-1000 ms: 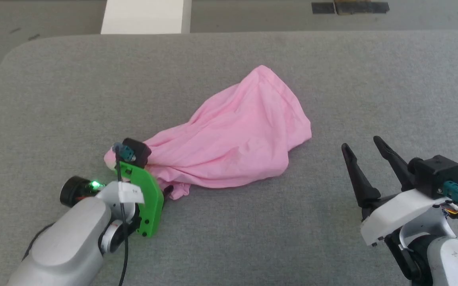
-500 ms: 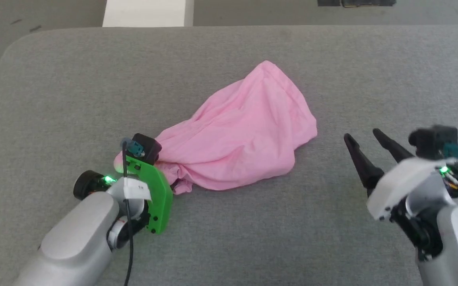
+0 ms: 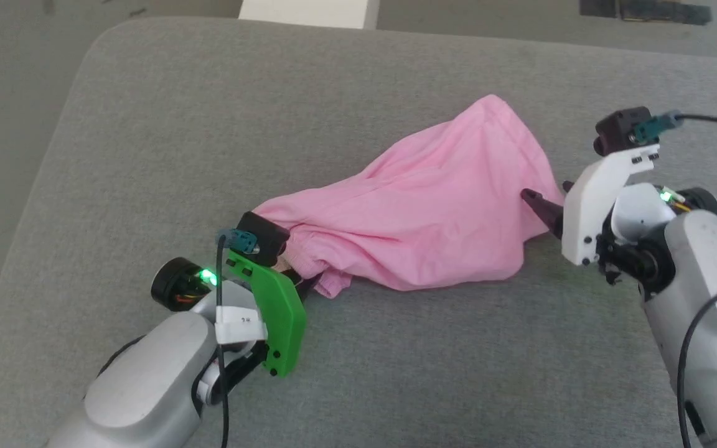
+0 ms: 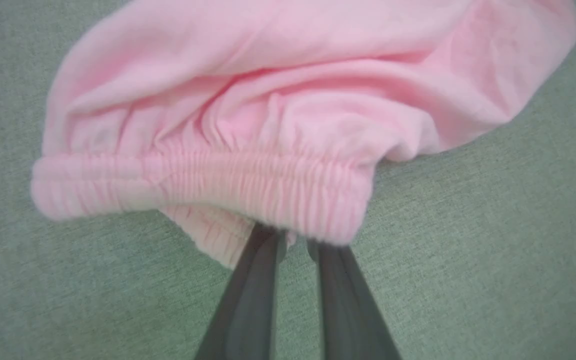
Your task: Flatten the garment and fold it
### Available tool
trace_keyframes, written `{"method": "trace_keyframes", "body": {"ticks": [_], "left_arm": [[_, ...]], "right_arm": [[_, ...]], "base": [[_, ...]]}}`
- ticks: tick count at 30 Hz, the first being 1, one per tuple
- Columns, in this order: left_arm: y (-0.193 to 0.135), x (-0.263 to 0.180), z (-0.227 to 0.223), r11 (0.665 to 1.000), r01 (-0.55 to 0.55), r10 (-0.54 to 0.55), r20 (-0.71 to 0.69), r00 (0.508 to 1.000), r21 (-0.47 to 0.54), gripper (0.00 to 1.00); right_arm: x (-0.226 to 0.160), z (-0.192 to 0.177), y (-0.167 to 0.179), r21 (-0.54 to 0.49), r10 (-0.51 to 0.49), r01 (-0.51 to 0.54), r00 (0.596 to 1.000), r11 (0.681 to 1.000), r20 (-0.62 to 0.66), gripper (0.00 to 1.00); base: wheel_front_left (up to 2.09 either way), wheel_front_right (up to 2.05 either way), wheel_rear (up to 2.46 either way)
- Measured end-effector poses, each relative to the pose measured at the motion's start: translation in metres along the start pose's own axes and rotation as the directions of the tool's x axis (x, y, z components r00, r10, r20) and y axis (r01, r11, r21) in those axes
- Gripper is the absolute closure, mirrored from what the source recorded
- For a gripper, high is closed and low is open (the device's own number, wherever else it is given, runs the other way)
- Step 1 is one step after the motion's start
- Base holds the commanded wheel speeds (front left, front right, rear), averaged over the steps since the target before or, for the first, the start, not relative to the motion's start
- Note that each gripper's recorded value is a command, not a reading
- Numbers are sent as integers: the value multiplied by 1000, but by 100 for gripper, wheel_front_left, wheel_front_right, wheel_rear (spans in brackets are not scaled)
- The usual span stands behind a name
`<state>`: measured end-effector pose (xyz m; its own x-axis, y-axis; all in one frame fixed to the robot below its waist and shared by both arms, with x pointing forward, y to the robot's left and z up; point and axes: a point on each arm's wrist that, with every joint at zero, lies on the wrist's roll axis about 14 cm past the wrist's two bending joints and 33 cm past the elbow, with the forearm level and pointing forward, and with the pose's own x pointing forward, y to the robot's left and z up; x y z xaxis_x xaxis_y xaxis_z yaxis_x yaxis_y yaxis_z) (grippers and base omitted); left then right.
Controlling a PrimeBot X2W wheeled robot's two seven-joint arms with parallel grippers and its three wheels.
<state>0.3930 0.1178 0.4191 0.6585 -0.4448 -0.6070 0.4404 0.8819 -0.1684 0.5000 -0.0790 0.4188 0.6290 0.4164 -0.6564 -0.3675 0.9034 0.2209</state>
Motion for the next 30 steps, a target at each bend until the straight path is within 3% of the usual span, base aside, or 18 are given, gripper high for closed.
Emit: {"method": "trace_keyframes", "body": {"ticks": [10,11,12,18,30], "left_arm": [[11,-4,-10,999,-32,32,2,999,-23,100],[11,-4,-12,999,-35,35,0,999,-26,100],[12,-4,-12,999,-37,37,-1,999,-29,100],[13,-4,-12,999,-40,41,6,999,-31,100],[-4,-30,-1,1000,-24,24,78,997,5,100]], "right_arm": [[42,-32,13,-23,18,-26,963,999,-270,2],[43,-34,15,-21,25,-32,957,999,-290,70],[44,-34,16,-21,29,-37,953,999,-303,100],[44,-34,28,-12,66,-74,949,997,-309,100],[0,0,34,-47,110,-115,989,992,-97,100]], "base": [[0,0,0],[0,0,0],[0,0,0],[0,0,0],[0,0,0]]}}
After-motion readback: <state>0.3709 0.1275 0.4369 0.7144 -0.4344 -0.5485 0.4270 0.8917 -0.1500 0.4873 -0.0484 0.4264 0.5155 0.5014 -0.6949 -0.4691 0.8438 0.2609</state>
